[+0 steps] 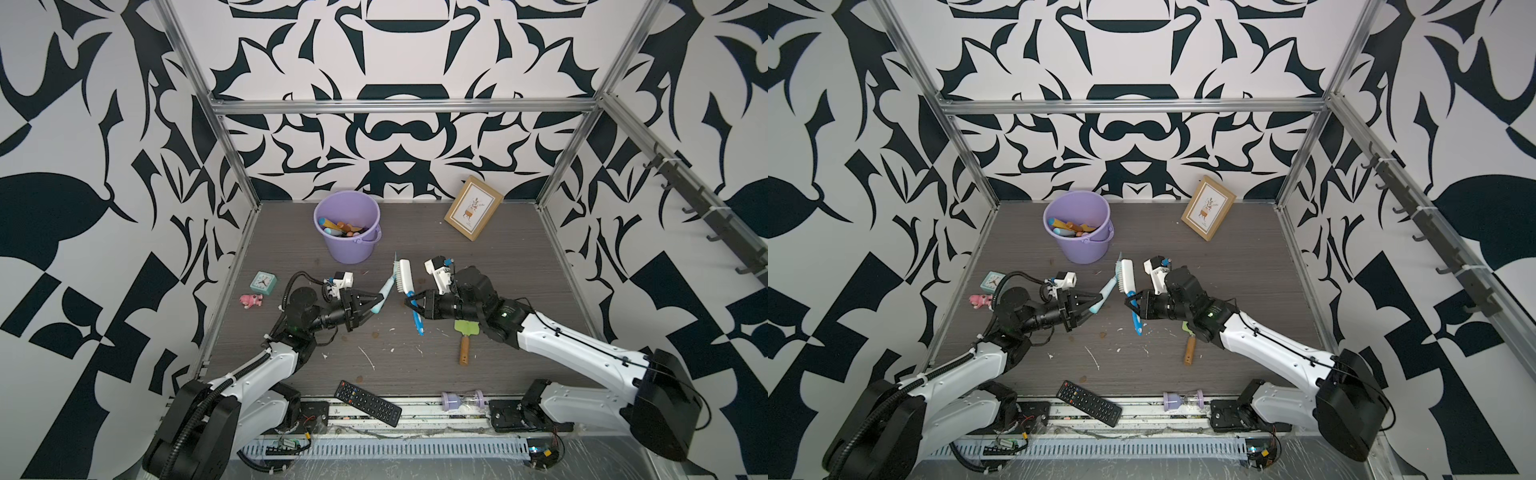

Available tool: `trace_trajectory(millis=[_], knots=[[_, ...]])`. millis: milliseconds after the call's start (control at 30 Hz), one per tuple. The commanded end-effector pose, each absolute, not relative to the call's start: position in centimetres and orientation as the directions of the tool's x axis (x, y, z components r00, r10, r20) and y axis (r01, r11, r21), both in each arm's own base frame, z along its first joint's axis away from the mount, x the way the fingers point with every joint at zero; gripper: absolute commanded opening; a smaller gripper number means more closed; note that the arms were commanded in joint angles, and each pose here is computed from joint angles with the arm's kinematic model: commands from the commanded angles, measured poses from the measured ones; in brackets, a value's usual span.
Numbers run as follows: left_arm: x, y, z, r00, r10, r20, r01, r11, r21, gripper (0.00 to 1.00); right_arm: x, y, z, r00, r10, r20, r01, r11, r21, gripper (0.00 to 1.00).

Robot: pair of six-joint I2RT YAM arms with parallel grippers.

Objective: Brush the soil off the hand trowel and place it into the bucket
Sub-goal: Brush off the soil from the hand trowel.

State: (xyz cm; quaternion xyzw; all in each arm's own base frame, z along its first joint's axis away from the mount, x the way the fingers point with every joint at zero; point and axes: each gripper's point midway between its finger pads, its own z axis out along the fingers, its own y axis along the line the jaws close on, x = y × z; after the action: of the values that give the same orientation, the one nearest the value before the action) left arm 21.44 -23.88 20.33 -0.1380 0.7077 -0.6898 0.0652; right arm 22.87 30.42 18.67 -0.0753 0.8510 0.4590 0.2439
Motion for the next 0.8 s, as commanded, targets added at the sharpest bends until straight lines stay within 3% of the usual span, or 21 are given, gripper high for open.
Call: trace_trajectory(millis=[0, 233, 333, 433, 500, 667, 767], knots=[[21.3, -23.9, 23.2, -0.963, -0.271, 0.014, -0.009, -0.022, -1.0, 0.0, 22.9, 31.0, 18.2, -0.86, 0.093, -0.502, -0.382, 0.536, 0.753, 0.0], [20.9, -24.0, 23.4, -0.969, -0.246, -0.025, 0.011, 0.06, -0.998, 0.0, 22.7, 28.8, 17.5, -0.865, 0.103, -0.492, -0.351, 0.576, 0.738, 0.0], [20.4, -23.5, 23.2, -0.973, -0.219, -0.07, 0.013, 0.252, -0.968, 0.0, 23.2, 26.7, 18.0, -0.857, 0.113, -0.504, -0.335, 0.62, 0.709, 0.0], [20.6, -20.4, 24.0, -0.946, -0.216, -0.242, 0.077, 0.575, -0.815, 0.0, 23.9, 24.6, 18.5, -0.853, 0.152, -0.5, -0.31, 0.624, 0.717, 0.0], [21.1, -18.3, 25.5, -0.916, -0.201, -0.347, 0.115, 0.696, -0.708, 0.0, 24.2, 23.7, 18.9, -0.845, 0.169, -0.508, -0.302, 0.633, 0.713, 0.0], [23.9, -15.5, 30.6, -0.78, -0.165, -0.604, 0.226, 0.825, -0.518, 0.0, 24.6, 23.2, 20.2, -0.828, 0.182, -0.531, -0.314, 0.634, 0.707, 0.0], [26.5, -14.7, 32.2, -0.735, -0.078, -0.673, 0.253, 0.89, -0.38, 0.0, 24.8, 23.6, 20.7, -0.825, 0.18, -0.536, -0.327, 0.621, 0.712, 0.0]])
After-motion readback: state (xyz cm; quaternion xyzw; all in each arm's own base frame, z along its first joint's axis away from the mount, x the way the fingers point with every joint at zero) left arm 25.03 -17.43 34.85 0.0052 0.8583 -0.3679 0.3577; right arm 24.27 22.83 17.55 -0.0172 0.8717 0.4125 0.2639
